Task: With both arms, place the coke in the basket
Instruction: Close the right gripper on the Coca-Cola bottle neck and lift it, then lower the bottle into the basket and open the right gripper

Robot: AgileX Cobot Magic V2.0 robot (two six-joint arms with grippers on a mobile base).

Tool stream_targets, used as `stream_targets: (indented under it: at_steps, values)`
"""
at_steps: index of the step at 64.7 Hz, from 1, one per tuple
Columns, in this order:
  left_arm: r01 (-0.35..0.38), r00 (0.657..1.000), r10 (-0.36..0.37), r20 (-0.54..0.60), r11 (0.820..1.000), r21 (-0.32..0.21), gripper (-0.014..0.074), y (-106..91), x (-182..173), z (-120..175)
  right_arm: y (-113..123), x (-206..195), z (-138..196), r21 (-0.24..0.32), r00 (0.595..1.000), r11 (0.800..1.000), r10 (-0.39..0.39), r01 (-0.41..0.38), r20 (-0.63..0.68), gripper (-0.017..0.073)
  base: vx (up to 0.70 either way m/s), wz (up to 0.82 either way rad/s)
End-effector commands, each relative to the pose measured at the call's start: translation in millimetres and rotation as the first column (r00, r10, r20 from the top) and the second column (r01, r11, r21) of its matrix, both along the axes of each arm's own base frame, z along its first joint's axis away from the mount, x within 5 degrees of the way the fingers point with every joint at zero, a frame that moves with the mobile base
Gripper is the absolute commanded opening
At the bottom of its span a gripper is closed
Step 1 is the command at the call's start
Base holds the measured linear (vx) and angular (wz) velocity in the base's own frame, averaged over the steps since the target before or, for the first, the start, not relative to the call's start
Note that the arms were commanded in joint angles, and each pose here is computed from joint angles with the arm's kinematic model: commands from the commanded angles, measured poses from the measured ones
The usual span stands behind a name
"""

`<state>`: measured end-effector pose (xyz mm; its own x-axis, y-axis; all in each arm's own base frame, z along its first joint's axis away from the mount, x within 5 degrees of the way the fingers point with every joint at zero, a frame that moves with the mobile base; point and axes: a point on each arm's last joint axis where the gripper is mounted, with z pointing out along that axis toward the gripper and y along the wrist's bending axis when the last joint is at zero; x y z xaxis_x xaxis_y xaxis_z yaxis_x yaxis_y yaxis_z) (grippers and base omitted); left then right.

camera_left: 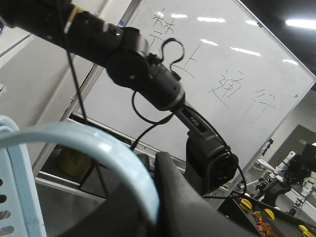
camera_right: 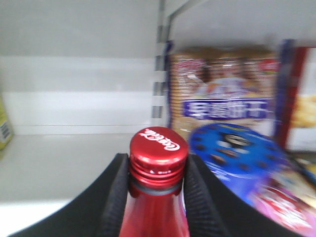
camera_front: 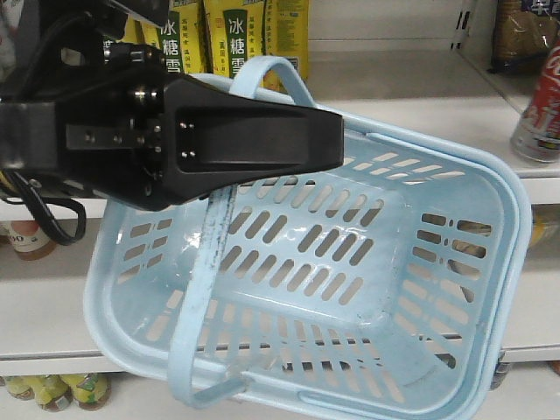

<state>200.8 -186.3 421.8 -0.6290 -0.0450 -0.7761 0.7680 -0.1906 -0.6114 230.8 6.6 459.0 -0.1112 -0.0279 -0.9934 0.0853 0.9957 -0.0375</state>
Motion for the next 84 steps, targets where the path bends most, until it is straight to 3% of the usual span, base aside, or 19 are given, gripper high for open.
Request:
stream_targets:
  at_steps: [1, 6, 12, 19, 24, 26, 33, 34, 40, 41, 46, 53, 60, 68, 77, 84]
  values:
    - [0.093, 0.994, -0.088, 0.061, 0.991, -0.096, -0.0006, 5.3, -15.1, 19.8, -8.0, -49.1, 36.5, -0.045, 0.991, 0.999, -0.023, 0.029, 0.132, -0.0007, 0.00, 0.00]
    - [0.093, 0.994, -0.088, 0.061, 0.991, -0.096, -0.0006, 5.3, -15.1, 19.8, -12.2, -75.2, 40.1, -0.033, 0.993, 0.998, -0.042, 0.046, 0.112, -0.0006, 0.00, 0.00]
    - [0.093, 0.994, -0.088, 0.061, 0.991, -0.096, -0.0006, 5.3, -15.1, 19.8, -11.9, -110.4, 46.3, -0.016, 0.991, 1.000, 0.000, 0.002, 0.132, -0.0005, 0.00, 0.00]
    - [0.093, 0.994, -0.088, 0.061, 0.991, -0.096, -0.0006, 5.3, -15.1, 19.8, -3.9, -153.4, 54.1, 0.011, 0.969, 0.991, 0.129, -0.135, 0.209, -0.0005, 0.00, 0.00]
    - [0.093, 0.994, -0.088, 0.061, 0.991, -0.096, -0.0006, 5.3, -15.1, 19.8, 5.5, -178.9, 57.8, 0.037, 0.930, 0.962, 0.250, -0.269, 0.268, -0.0005, 0.00, 0.00]
    - [0.093, 0.994, -0.088, 0.061, 0.991, -0.096, -0.0006, 5.3, -15.1, 19.8, 9.5, -185.9, 58.7, 0.049, 0.911, 0.945, 0.297, -0.323, 0.286, -0.0005, 0.00, 0.00]
    - [0.093, 0.994, -0.088, 0.061, 0.991, -0.096, -0.0006, 5.3, -15.1, 19.8, 26.3, -199.9, 61.4, 0.060, 0.819, 0.854, 0.474, -0.517, 0.325, -0.0005, 0.00, 0.00]
    - [0.093, 0.994, -0.088, 0.061, 0.991, -0.096, -0.0006, 5.3, -15.1, 19.8, 29.3, -201.6, 62.4, 0.076, 0.797, 0.829, 0.502, -0.554, 0.337, -0.0005, 0.00, 0.00]
    - [0.093, 0.994, -0.088, 0.061, 0.991, -0.096, -0.0006, 5.3, -15.1, 19.8, 40.8, -200.0, 65.1, 0.072, 0.711, 0.741, 0.607, -0.668, 0.354, -0.0005, 0.00, 0.00]
    - [0.093, 0.994, -0.088, 0.061, 0.991, -0.096, -0.0006, 5.3, -15.1, 19.8, 43.3, -198.1, 65.9, 0.085, 0.693, 0.717, 0.626, -0.692, 0.359, -0.0005, 0.00, 0.00]
    - [0.093, 0.994, -0.088, 0.061, 0.991, -0.096, -0.0006, 5.3, -15.1, 19.8, 52.6, -185.4, 65.3, 0.090, 0.628, 0.640, 0.701, -0.763, 0.338, -0.0005, 0.00, 0.00]
    - [0.093, 0.994, -0.088, 0.061, 0.991, -0.096, -0.0006, 5.3, -15.1, 19.8, 61.4, -159.3, 59.5, 0.135, 0.588, 0.575, 0.760, -0.807, 0.276, -0.0005, 0.00, 0.00]
    - [0.093, 0.994, -0.088, 0.061, 0.991, -0.096, -0.0006, 5.3, -15.1, 19.8, 66.9, -130.5, 49.4, 0.175, 0.582, 0.556, 0.790, -0.813, 0.193, -0.0004, 0.00, 0.00]
    - [0.093, 0.994, -0.088, 0.061, 0.991, -0.096, -0.0006, 5.3, -15.1, 19.8, 70.1, -108.5, 41.6, 0.190, 0.579, 0.552, 0.803, -0.812, 0.144, 0.0004, 0.00, 0.00]
    - [0.093, 0.994, -0.088, 0.061, 0.991, -0.096, -0.0006, 5.3, -15.1, 19.8, 71.8, -95.4, 36.1, 0.142, 0.571, 0.556, 0.813, -0.819, 0.109, 0.0064, 0.00, 0.00]
    - [0.093, 0.994, -0.088, 0.061, 0.991, -0.096, -0.0006, 5.3, -15.1, 19.8, 72.3, -90.6, 33.6, 0.115, 0.570, 0.560, 0.817, -0.821, 0.091, 0.0162, 0.00, 0.00]
